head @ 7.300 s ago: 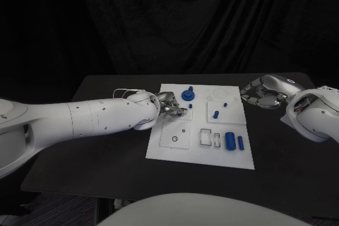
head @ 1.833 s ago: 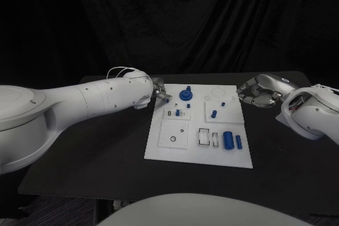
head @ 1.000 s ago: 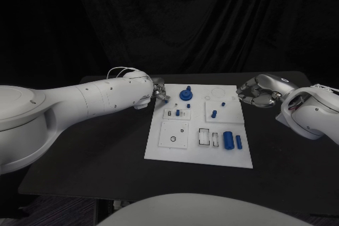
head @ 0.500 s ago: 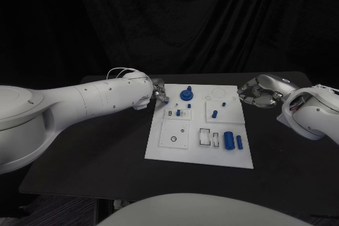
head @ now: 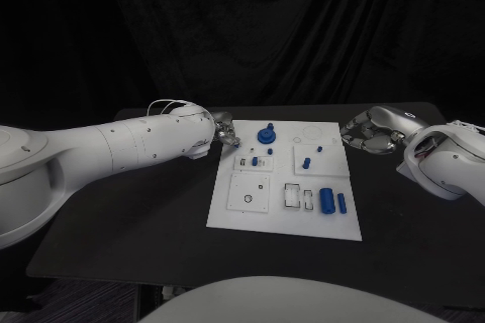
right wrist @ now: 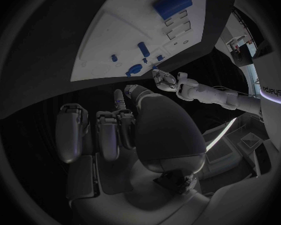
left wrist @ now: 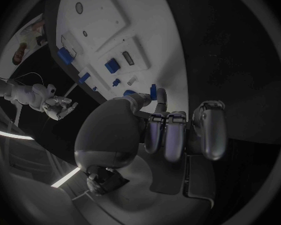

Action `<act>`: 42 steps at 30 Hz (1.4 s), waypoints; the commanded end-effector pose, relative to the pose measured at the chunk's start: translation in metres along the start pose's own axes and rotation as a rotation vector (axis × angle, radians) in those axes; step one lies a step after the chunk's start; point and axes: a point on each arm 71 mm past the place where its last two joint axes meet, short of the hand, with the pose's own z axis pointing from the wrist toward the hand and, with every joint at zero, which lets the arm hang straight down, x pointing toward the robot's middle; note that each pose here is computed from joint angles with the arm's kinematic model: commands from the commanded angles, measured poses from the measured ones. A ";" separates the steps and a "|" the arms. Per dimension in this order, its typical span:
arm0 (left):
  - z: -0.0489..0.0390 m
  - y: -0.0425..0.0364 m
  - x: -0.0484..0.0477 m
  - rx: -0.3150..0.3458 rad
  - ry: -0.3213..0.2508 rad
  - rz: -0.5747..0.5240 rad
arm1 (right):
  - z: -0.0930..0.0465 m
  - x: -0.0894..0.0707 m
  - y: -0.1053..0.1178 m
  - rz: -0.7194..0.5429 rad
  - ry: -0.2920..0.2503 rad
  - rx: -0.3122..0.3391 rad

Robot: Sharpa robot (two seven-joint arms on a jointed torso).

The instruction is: Assemble the parts on the task board

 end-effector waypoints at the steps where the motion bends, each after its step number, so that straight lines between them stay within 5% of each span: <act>1: -0.0035 -0.0008 -0.0002 -0.011 -0.048 -0.060 | -0.001 0.001 -0.002 -0.001 0.002 0.022; 9: -0.0142 0.0001 0.0071 -0.033 -0.013 -0.193 | -0.001 0.001 -0.003 -0.001 0.004 0.025; 20: -0.0292 -0.0047 0.0185 -0.024 0.047 -0.210 | -0.003 0.001 -0.005 0.028 0.010 0.041; 42: -0.0318 -0.0115 0.0245 -0.003 0.093 -0.197 | -0.003 0.001 -0.006 0.046 0.008 0.045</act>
